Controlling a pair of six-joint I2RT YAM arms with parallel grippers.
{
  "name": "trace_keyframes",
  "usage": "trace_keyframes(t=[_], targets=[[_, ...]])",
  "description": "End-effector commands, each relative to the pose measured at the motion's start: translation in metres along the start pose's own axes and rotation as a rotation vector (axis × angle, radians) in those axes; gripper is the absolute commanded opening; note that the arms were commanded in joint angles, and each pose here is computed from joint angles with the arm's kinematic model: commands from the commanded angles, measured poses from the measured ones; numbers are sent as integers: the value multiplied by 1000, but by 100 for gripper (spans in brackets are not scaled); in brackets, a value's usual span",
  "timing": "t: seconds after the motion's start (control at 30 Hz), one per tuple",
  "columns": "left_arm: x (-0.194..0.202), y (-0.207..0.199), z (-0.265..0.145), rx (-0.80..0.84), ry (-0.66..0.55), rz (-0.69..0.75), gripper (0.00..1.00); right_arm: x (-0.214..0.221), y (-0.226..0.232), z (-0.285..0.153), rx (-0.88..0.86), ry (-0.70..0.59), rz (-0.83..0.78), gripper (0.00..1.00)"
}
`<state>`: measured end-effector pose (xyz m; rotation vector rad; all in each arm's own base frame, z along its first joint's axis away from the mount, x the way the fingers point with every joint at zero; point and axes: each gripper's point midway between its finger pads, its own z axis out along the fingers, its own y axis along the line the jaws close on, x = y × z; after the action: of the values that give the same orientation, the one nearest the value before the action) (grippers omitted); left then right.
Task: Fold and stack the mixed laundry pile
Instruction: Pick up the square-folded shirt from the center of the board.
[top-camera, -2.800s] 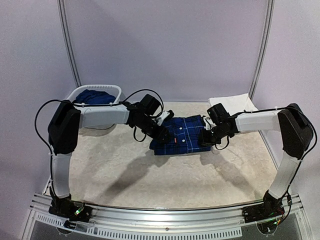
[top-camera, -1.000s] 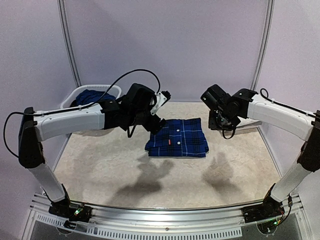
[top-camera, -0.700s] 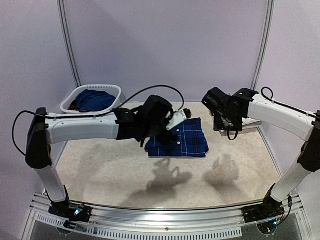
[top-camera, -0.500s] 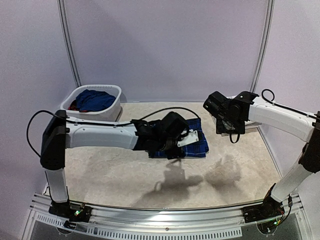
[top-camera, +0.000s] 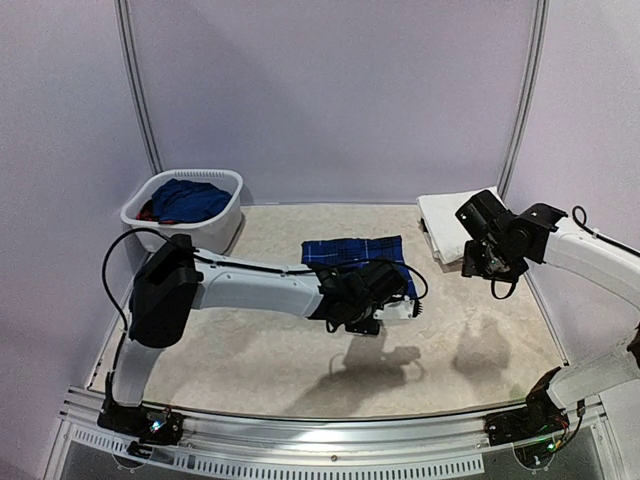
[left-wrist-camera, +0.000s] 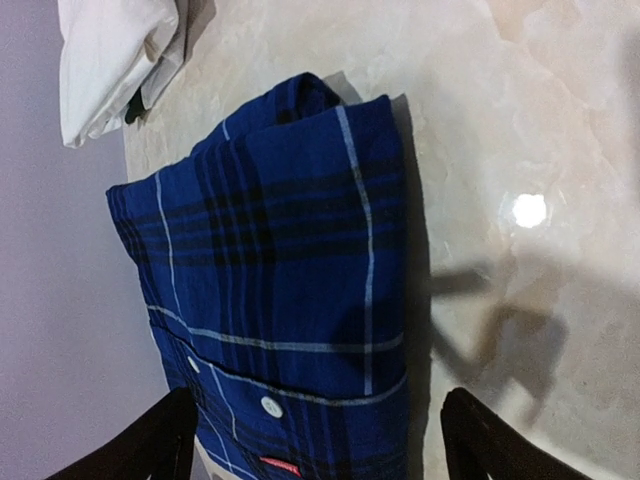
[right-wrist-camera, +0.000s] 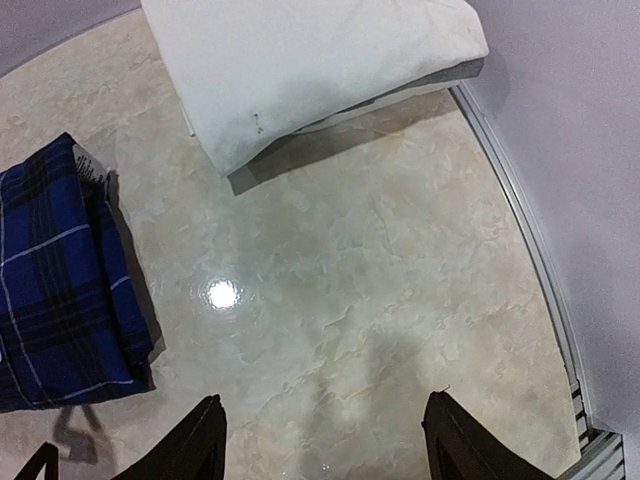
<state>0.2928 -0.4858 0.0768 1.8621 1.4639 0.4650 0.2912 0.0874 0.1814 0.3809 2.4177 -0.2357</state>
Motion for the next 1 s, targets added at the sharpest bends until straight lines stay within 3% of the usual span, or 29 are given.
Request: trace_keyframes(t=[0.0,0.53,0.8,0.9,0.97], targets=[[-4,-4,19,-17,30,74,85,-2,11,0,-75,13,4,69],[17,-15,64,9,95,94,73,-4,15,-5,-91,32,12,70],[26,-11,76,0,104,91,36,-4,23,-2,-115,36,3,70],[27,-10,77,6,99,82,12,-1,30,1,-143,49,-6,70],[30,-8,76,7,101,74,0,1,38,3,-181,50,-13,71]])
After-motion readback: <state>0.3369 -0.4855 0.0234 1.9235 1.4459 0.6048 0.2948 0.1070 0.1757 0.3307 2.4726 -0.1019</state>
